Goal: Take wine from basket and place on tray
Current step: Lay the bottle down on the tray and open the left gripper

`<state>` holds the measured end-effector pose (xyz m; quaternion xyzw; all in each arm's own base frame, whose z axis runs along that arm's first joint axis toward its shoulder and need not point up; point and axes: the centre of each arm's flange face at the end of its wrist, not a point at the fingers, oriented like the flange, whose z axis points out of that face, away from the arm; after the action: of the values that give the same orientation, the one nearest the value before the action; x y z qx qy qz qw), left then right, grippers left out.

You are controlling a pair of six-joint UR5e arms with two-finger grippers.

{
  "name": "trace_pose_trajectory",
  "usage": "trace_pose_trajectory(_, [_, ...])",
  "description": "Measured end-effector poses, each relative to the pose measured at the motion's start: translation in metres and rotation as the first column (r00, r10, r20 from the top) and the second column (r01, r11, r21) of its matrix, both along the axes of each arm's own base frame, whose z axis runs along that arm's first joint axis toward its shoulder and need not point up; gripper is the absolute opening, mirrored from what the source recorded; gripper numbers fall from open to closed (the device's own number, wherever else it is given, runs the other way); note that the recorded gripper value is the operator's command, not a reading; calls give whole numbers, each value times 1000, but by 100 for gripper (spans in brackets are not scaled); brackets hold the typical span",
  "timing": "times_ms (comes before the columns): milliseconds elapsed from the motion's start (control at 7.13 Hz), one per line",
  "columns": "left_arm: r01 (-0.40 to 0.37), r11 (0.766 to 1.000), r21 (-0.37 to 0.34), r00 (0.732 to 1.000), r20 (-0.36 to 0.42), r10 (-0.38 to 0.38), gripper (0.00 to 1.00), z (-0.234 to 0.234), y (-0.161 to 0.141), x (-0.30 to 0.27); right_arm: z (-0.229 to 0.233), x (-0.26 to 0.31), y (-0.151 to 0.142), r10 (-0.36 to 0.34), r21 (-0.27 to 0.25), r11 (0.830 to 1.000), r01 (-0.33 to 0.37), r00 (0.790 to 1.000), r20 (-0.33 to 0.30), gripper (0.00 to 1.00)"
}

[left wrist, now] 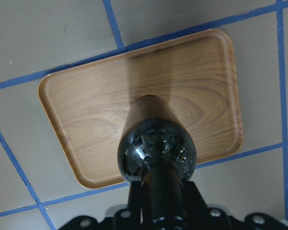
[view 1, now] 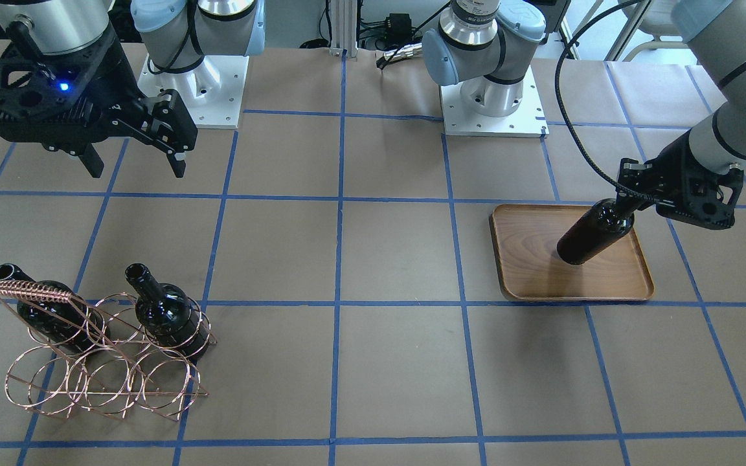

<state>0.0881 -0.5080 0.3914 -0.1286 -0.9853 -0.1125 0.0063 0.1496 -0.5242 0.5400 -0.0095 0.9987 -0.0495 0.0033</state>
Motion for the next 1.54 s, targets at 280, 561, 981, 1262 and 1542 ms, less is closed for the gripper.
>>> trace_pose_trajectory(280, [1,1000,9,1000,1,-1,9,-3,-1,1,0,0,0,0,0,1000,0,1000,1,100])
trace_pose_trajectory(561, [0,1000,18,1000,2,0,82,-7,-2,2,-1,0,0,0,1,1000,0,1000,1,100])
trace_pose_trajectory(981, [-13,1000,-4,1000,13,14,100,7,0,-1,-2,0,0,1,4,1000,-1,1000,2,100])
trace_pose_trajectory(1262, [-85,996,-22,996,37,85,100,41,14,-12,-3,0,1,1,4,1000,-1,1000,3,100])
trace_pose_trajectory(1542, [-159,985,-61,985,54,163,100,102,32,-30,-3,0,0,0,6,1000,0,1000,3,100])
